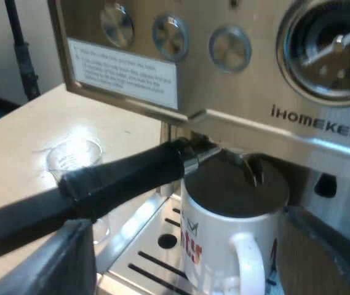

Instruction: Place mug into machine

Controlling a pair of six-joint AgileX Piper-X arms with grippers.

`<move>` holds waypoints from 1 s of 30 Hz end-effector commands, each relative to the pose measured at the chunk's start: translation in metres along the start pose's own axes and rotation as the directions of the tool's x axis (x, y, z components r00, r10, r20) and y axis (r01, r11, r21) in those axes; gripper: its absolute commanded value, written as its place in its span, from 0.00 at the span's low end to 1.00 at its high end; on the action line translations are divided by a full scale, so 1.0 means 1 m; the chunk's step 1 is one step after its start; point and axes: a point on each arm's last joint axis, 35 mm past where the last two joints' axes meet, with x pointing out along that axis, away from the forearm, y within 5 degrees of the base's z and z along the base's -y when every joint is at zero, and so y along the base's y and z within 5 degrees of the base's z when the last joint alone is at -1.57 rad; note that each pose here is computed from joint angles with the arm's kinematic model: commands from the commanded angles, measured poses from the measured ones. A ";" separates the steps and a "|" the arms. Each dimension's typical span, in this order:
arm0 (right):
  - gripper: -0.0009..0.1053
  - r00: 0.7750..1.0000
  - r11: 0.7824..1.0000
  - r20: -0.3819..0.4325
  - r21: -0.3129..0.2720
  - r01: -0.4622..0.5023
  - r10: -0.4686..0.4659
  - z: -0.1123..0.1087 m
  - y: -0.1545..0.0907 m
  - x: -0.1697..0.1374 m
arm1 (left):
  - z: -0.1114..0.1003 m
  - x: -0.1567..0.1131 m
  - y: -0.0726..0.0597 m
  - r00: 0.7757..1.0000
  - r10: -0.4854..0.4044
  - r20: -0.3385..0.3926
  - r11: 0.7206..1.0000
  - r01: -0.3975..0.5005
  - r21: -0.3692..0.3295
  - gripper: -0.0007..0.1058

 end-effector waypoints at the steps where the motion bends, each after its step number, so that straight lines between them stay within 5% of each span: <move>1: 0.52 0.999 1.000 0.043 -0.004 0.007 -0.007 0.012 -0.003 -0.012 | 0.005 -0.007 -0.001 0.999 0.034 -0.033 0.999 -0.034 0.005 0.80; 8: 0.07 0.997 1.000 0.078 0.013 0.017 -0.018 0.022 -0.006 -0.024 | 0.008 -0.014 0.000 0.989 0.129 -0.072 0.991 -0.125 0.057 0.80; 10: 0.01 0.997 1.000 0.080 0.013 0.010 -0.011 0.022 -0.005 -0.024 | 0.007 -0.013 0.001 0.989 0.129 -0.078 0.991 -0.125 0.057 0.80; 15: 0.01 0.996 1.000 0.090 0.018 0.002 -0.003 0.023 -0.005 -0.024 | 0.009 -0.010 0.008 0.984 0.162 -0.068 0.986 -0.159 0.048 0.80; 20: 0.01 0.995 0.999 0.099 0.048 0.004 -0.009 0.028 -0.007 -0.023 | 0.012 -0.007 0.020 0.992 0.104 -0.067 0.992 -0.098 0.079 0.80; 30: 0.01 0.996 0.999 0.084 0.044 0.013 -0.017 0.034 -0.001 -0.002 | 0.008 0.002 0.023 0.995 0.064 -0.079 0.996 -0.058 0.072 0.80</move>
